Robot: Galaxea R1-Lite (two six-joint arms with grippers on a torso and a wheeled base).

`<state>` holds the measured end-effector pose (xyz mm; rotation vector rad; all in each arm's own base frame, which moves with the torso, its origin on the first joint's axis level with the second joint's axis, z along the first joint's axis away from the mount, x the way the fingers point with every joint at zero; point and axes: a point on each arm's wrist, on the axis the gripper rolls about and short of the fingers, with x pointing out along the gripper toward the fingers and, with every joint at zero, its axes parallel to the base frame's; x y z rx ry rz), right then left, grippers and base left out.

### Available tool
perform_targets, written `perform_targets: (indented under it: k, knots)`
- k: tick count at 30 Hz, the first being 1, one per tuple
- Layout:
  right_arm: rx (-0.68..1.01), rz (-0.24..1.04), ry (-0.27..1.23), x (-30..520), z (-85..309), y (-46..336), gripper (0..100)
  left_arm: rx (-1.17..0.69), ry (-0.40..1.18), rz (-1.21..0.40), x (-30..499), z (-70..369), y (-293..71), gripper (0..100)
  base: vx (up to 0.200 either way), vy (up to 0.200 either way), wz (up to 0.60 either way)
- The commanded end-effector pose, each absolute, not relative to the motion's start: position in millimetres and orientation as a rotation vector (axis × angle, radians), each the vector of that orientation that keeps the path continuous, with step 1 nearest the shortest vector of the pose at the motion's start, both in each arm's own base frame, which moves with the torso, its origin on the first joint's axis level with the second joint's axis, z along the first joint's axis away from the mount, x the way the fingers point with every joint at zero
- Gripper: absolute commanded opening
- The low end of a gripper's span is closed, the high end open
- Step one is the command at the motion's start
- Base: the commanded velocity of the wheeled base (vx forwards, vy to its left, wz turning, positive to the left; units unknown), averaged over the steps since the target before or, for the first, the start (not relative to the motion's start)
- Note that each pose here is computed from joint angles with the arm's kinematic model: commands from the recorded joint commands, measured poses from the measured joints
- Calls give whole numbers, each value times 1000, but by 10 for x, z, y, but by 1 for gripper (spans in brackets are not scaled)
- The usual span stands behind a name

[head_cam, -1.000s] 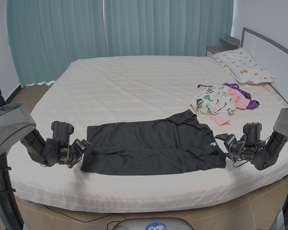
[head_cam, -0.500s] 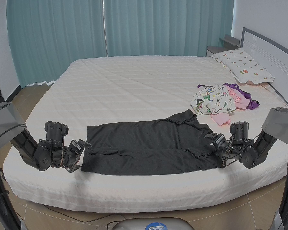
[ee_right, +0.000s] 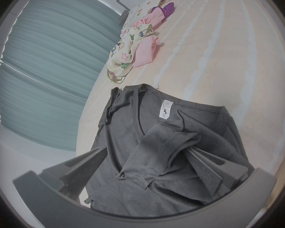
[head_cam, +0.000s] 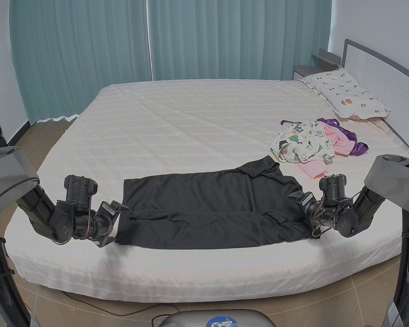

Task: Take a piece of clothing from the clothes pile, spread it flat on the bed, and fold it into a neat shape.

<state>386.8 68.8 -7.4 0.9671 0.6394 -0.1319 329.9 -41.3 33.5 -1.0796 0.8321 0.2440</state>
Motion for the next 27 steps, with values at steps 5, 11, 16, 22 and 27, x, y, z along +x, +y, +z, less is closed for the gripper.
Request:
perform_targets:
  k: [5, 11, 16, 22, 27]
  knots:
    - [965, -131, 645, 3904, -133, 709, 0, -1081, 832, 244, 3312, 328, -412, 100, 0, 0, 0]
    - [953, -152, 640, 3838, -51, 709, 0, -1080, 837, 251, 3319, 300, -407, 100, 0, 0, 0]
    - [949, -141, 642, 3727, 132, 713, 0, -1085, 828, 256, 3329, 310, -378, 100, 0, 0, 0]
    - [945, -116, 648, 3613, 299, 767, 0, -1085, 831, 255, 3333, 303, -378, 100, 0, 0, 0]
    - [945, -101, 638, 3572, 475, 793, 0, -1086, 830, 257, 3334, 303, -373, 100, 0, 0, 0]
